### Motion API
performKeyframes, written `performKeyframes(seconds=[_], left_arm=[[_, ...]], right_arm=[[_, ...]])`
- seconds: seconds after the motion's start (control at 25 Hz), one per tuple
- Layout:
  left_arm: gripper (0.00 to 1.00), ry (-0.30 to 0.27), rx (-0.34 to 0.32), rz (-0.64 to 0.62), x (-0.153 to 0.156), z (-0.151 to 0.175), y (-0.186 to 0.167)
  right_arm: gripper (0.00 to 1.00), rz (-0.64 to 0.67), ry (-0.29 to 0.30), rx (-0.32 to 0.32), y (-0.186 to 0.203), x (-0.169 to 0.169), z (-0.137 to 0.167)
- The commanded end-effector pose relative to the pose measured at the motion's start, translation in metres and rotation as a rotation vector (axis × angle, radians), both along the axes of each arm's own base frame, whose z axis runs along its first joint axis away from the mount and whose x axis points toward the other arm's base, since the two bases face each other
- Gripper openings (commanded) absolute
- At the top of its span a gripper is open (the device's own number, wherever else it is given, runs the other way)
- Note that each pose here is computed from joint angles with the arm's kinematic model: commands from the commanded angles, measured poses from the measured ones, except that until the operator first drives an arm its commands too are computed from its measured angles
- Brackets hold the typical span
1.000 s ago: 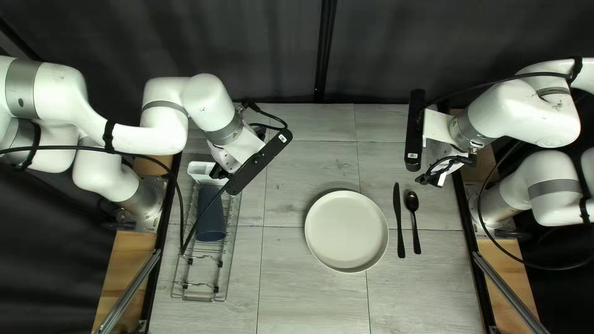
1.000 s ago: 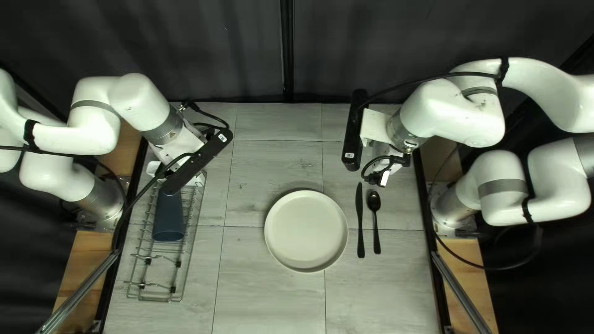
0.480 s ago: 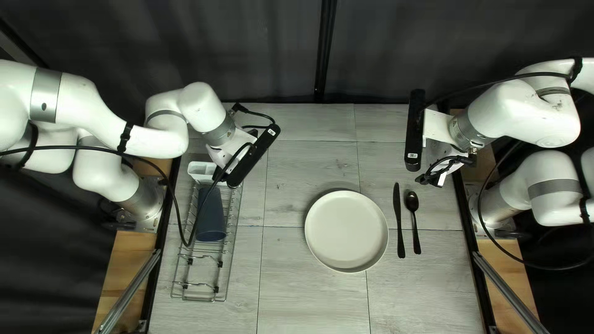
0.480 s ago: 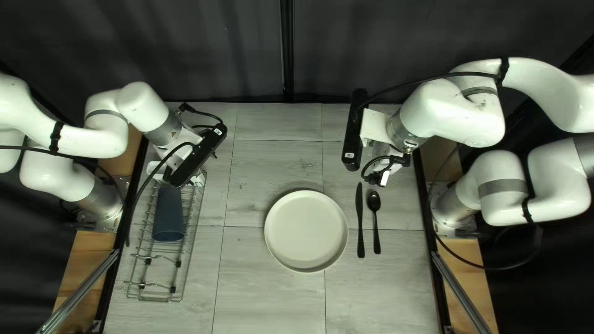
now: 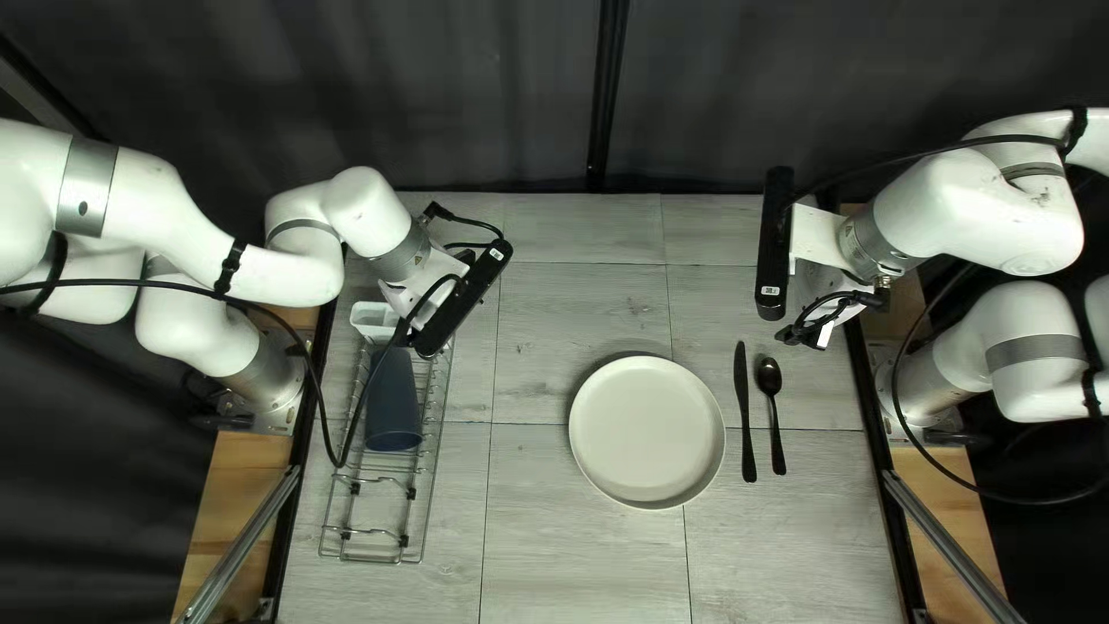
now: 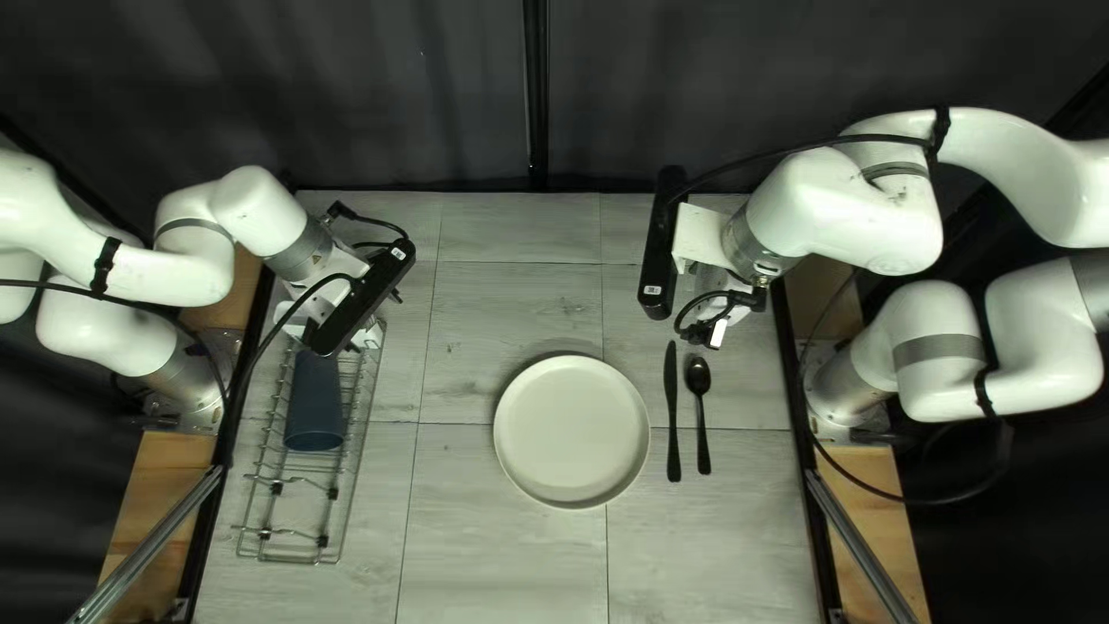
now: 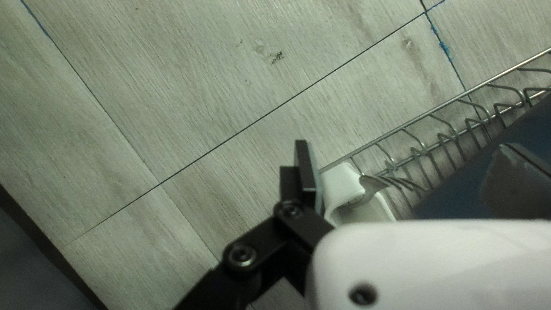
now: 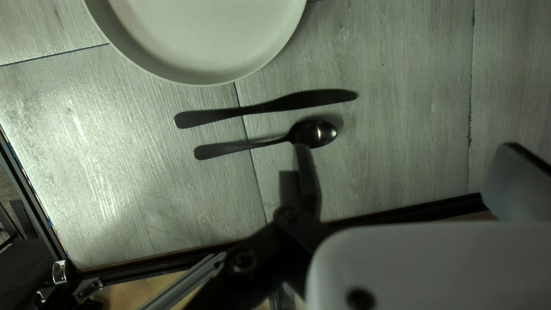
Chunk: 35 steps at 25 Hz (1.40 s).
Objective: Pick up and place plate onto table. Place down one fork to the left of the plate. Place spoon and knife to the right of the plate. Place cup above the knife and spoon
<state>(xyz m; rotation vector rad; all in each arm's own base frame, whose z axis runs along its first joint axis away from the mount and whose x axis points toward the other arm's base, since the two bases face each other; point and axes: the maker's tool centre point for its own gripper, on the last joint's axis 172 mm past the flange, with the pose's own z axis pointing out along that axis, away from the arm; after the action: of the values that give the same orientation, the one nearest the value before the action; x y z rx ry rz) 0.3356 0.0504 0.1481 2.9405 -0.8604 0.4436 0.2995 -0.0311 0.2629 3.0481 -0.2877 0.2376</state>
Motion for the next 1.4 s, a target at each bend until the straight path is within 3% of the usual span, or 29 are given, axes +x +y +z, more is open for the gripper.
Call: performKeyframes(seconds=[0.04,0.24,0.52,0.6,0.64,0.68,1.0,1.2,1.4], left_arm=[[1.00,0.018,-0.024,0.005,-0.006,-0.006,-0.001],[1.00,0.037,-0.057,0.083,-0.008,-0.005,-0.004],[1.00,0.045,-0.052,0.095,-0.005,-0.006,-0.004],[0.89,0.043,-0.049,0.095,-0.006,-0.006,-0.003],[0.11,0.040,-0.046,0.097,-0.006,-0.007,-0.002],[0.00,0.036,-0.039,0.096,-0.004,-0.008,-0.002],[0.00,0.021,-0.003,0.108,0.002,0.003,-0.009],[0.00,0.030,0.016,0.111,0.000,0.043,-0.018],[0.00,0.020,0.011,0.147,0.009,0.106,-0.026]], right_arm=[[1.00,0.000,0.000,0.000,0.000,0.000,0.000],[1.00,0.000,0.000,0.000,0.000,0.000,0.000],[1.00,0.000,0.000,0.000,0.000,0.000,0.000],[1.00,0.000,0.000,0.000,0.000,0.000,0.000],[1.00,0.000,0.000,0.000,0.000,0.000,0.000],[1.00,0.000,0.000,0.000,0.000,0.000,0.000],[1.00,0.000,0.000,0.000,0.000,0.000,0.000],[1.00,0.000,0.000,0.000,0.000,0.000,0.000],[1.00,0.000,0.000,0.000,0.000,0.000,0.000]])
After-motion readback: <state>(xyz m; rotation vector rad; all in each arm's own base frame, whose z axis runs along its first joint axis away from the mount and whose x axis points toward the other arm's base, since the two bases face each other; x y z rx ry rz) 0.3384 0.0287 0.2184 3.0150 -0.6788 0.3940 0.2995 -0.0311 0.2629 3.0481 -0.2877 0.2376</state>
